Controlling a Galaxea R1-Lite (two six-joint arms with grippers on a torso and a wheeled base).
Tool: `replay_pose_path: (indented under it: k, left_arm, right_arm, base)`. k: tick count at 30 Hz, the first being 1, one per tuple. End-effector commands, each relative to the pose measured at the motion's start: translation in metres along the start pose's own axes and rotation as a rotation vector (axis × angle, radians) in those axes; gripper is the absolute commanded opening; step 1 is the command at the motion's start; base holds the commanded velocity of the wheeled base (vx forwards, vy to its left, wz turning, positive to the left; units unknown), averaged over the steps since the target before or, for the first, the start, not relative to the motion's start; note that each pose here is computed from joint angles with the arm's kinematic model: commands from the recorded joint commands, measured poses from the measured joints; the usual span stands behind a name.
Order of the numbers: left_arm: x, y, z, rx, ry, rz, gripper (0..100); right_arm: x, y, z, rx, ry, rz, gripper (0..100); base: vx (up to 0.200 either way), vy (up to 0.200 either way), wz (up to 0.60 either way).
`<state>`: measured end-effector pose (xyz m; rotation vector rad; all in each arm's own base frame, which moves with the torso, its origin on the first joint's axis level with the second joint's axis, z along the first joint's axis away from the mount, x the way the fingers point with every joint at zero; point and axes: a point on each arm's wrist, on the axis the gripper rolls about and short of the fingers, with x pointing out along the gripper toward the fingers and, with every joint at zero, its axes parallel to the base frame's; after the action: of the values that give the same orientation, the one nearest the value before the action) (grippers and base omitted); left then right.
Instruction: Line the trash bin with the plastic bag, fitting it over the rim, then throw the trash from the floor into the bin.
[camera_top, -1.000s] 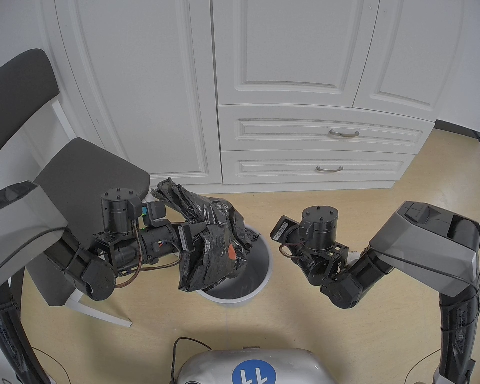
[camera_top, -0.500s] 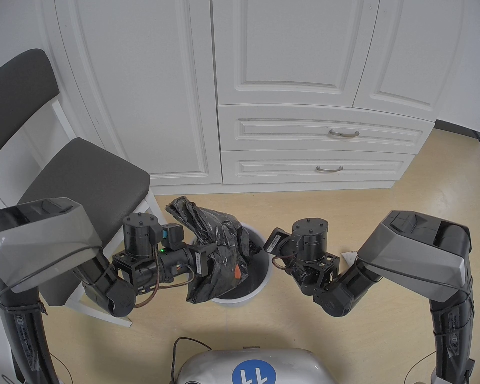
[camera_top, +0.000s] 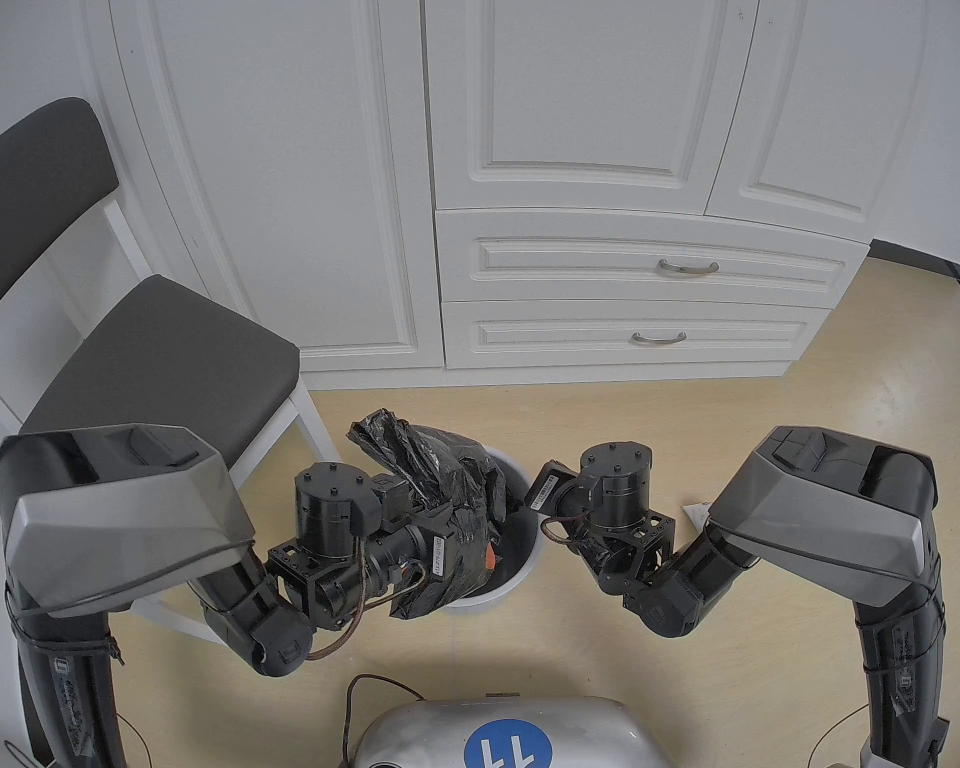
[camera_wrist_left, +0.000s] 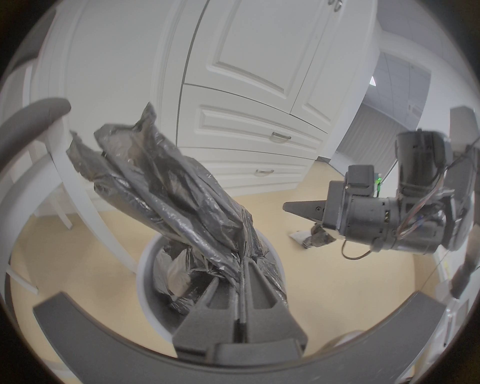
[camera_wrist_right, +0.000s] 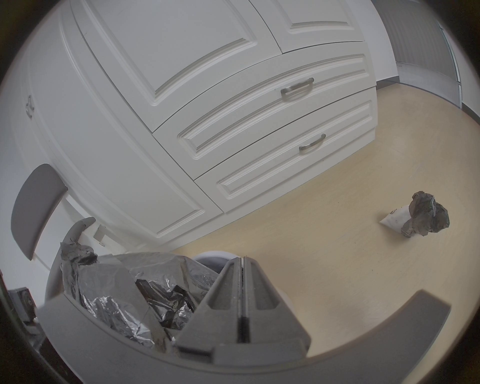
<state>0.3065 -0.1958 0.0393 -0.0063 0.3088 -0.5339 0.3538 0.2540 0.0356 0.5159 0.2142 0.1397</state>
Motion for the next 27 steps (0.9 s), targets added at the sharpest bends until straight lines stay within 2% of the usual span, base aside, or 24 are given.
replay_pose_path:
  k: [1, 7, 27]
  left_arm:
    - [0.015, -0.013, -0.021, 0.058, -0.003, 0.025, 0]
    - [0.014, -0.016, -0.020, 0.058, -0.013, 0.013, 0]
    - [0.014, -0.021, -0.017, 0.051, -0.049, -0.005, 0]
  right_arm:
    - [-0.005, 0.006, 0.012, -0.009, -0.037, 0.019, 0]
    - [-0.013, 0.011, 0.022, -0.015, -0.056, 0.036, 0]
    - [-0.016, 0.015, 0.016, -0.029, -0.046, 0.048, 0]
  base:
    - [0.000, 0.000, 0.00]
    - [0.000, 0.000, 0.00]
    - [0.000, 0.000, 0.00]
